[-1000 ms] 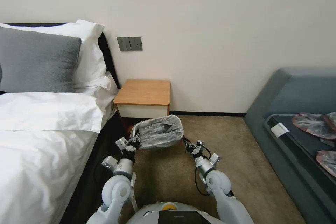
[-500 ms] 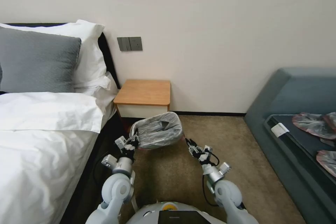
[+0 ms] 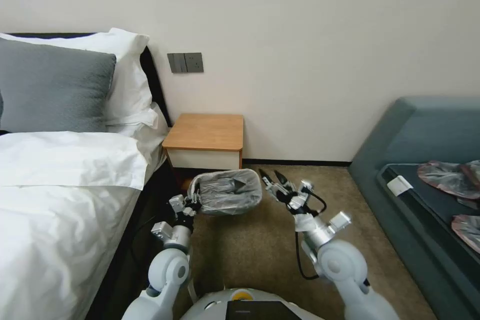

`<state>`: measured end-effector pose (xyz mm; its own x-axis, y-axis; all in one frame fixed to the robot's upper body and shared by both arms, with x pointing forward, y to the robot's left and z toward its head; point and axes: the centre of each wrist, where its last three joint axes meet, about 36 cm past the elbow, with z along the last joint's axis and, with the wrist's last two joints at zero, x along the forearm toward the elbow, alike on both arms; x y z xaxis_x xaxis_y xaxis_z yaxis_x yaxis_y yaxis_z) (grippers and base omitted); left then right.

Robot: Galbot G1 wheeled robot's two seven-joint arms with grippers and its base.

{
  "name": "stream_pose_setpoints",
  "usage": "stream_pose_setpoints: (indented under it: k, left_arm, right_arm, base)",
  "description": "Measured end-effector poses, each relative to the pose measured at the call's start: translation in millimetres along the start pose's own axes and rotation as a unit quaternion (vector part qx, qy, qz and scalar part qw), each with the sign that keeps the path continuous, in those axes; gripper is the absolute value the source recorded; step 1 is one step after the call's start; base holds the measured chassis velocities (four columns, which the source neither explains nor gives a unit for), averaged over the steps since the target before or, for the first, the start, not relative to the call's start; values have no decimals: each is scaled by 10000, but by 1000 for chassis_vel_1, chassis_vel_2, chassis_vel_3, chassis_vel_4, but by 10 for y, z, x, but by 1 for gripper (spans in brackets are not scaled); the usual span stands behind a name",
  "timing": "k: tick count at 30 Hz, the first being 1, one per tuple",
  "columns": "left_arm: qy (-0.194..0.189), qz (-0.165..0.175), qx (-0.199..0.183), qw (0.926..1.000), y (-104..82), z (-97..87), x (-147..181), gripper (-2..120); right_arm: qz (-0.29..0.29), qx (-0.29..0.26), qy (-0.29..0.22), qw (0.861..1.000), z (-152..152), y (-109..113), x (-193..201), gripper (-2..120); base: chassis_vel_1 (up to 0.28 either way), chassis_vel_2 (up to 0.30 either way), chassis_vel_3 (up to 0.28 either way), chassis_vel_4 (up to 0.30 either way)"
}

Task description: Pick up the garbage bag from the table and place it over the trash can.

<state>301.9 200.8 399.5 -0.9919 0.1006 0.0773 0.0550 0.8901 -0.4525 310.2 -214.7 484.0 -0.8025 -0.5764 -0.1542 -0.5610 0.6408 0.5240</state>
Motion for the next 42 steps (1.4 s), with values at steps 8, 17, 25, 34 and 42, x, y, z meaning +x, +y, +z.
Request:
stream_pose_setpoints:
  k: [8,17,25,34,42]
  left_arm:
    - [55,243,-473,9986,62,12,-13,7]
    - [125,461,-769,9959,105,-13,1,7]
    - [103,610,-976,9933,105,-41,-3,7]
    - [51,649,-910,9937,47,-71,13,7]
    - [-33,841,-902,9924,20,-113,64,7]
  right_arm:
    - [-1083,1799,1255,9696,-43,-111,-653,84]
    - [-1592,2834,2441,9137,-56,-80,-865,53]
    - [-1714,3277,3052,8775,-213,-59,-1088,21]
    - [-1296,3210,3553,8683,-108,-36,-1219,0]
    - [-812,3008,3820,8700,32,85,-1365,0]
  base:
    - [0,0,0,0]
    - [0,0,0,0]
    - [0,0,0,0]
    - [0,0,0,0]
    - [0,0,0,0]
